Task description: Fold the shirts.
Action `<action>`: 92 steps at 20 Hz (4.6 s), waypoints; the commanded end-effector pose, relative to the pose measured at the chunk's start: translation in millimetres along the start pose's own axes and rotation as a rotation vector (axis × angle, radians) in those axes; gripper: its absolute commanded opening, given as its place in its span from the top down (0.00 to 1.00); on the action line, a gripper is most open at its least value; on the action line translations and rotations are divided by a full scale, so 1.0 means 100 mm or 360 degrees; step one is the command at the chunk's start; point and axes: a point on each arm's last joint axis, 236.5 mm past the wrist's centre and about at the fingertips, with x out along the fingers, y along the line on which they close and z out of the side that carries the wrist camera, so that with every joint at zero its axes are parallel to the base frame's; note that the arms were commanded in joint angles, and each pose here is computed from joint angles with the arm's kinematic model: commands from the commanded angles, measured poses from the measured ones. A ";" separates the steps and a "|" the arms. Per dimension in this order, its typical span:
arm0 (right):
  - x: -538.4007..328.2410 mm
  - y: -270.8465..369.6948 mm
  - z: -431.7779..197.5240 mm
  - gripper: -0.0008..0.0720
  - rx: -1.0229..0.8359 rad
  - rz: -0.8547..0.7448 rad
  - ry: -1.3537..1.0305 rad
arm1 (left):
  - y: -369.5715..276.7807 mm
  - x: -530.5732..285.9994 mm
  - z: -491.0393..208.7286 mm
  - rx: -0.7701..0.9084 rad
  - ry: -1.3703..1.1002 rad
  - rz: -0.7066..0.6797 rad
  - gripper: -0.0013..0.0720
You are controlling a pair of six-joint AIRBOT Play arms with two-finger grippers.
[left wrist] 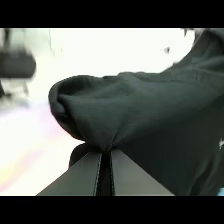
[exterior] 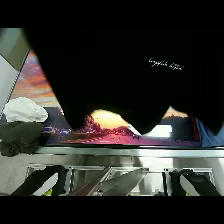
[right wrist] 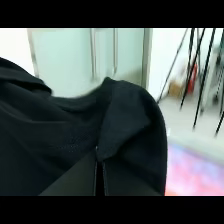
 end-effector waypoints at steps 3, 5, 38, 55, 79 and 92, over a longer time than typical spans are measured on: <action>0.84 -0.82 -1.45 0.96 0.0463 0.0092 0.0533 | 0.99 1.34 -1.27 -0.0285 0.0470 -0.0018 0.95; 1.11 -1.19 -2.21 0.95 0.0664 0.0053 0.0719 | 1.48 1.78 -1.83 -0.0386 0.0596 0.0029 0.95; 0.77 -2.72 -4.90 0.95 0.1328 -0.0309 0.1274 | 0.80 0.33 -5.71 -0.1472 0.1966 0.0328 0.03; -0.34 -1.96 -5.14 0.96 0.1750 -0.0421 0.1923 | 3.31 1.42 -3.53 -0.1058 0.0896 0.0547 0.96; -0.74 -1.63 -5.14 0.16 0.1453 -0.0596 0.1755 | 1.91 0.22 -4.89 -0.1514 0.1889 0.0285 0.02; -0.38 -1.39 -5.77 0.22 0.1723 -0.0306 0.1704 | 1.36 0.45 -5.50 -0.1404 0.1901 0.0251 0.34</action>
